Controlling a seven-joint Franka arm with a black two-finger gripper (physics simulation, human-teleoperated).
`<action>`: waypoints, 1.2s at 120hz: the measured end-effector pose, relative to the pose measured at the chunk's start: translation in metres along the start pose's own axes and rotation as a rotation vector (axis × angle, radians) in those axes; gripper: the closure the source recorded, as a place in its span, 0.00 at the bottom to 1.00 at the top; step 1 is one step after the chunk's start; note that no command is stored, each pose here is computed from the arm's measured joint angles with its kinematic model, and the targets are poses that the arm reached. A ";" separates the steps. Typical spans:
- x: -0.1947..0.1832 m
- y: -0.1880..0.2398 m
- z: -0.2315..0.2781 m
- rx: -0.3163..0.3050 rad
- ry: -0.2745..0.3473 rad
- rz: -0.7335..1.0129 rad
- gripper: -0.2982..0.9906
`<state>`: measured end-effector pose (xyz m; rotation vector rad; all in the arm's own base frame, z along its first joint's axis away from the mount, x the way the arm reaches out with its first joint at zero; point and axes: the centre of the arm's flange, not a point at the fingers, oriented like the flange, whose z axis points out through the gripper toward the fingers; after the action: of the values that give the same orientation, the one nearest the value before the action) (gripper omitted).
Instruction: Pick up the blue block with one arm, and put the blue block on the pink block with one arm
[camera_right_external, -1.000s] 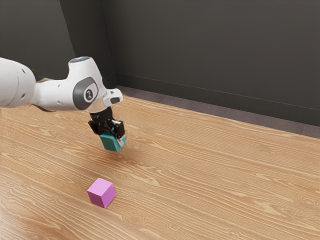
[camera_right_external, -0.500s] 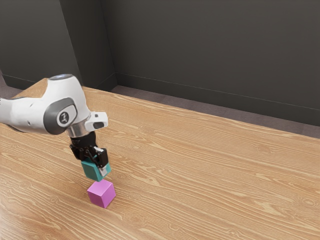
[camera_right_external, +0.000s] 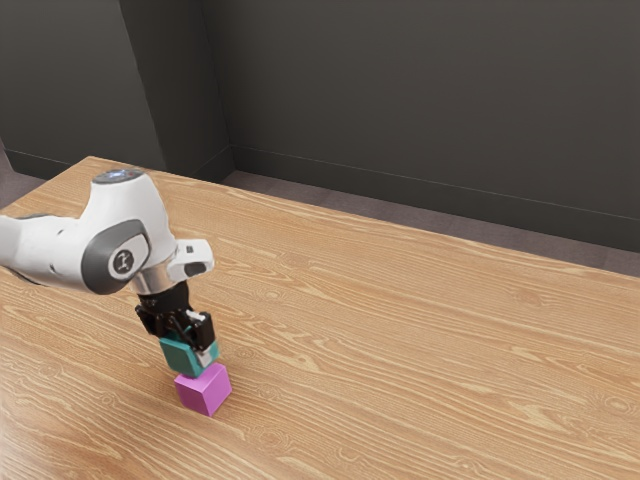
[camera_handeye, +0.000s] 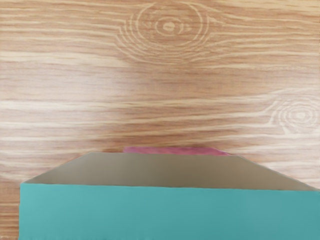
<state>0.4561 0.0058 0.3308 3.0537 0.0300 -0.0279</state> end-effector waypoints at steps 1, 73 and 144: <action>-0.001 0.000 0.000 0.000 0.000 -0.001 0.50; -0.002 0.013 0.008 0.014 0.003 0.014 0.30; 0.106 0.032 -0.310 0.101 0.219 0.082 0.24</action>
<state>0.5681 0.0033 0.6406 3.1396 -0.0838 0.3195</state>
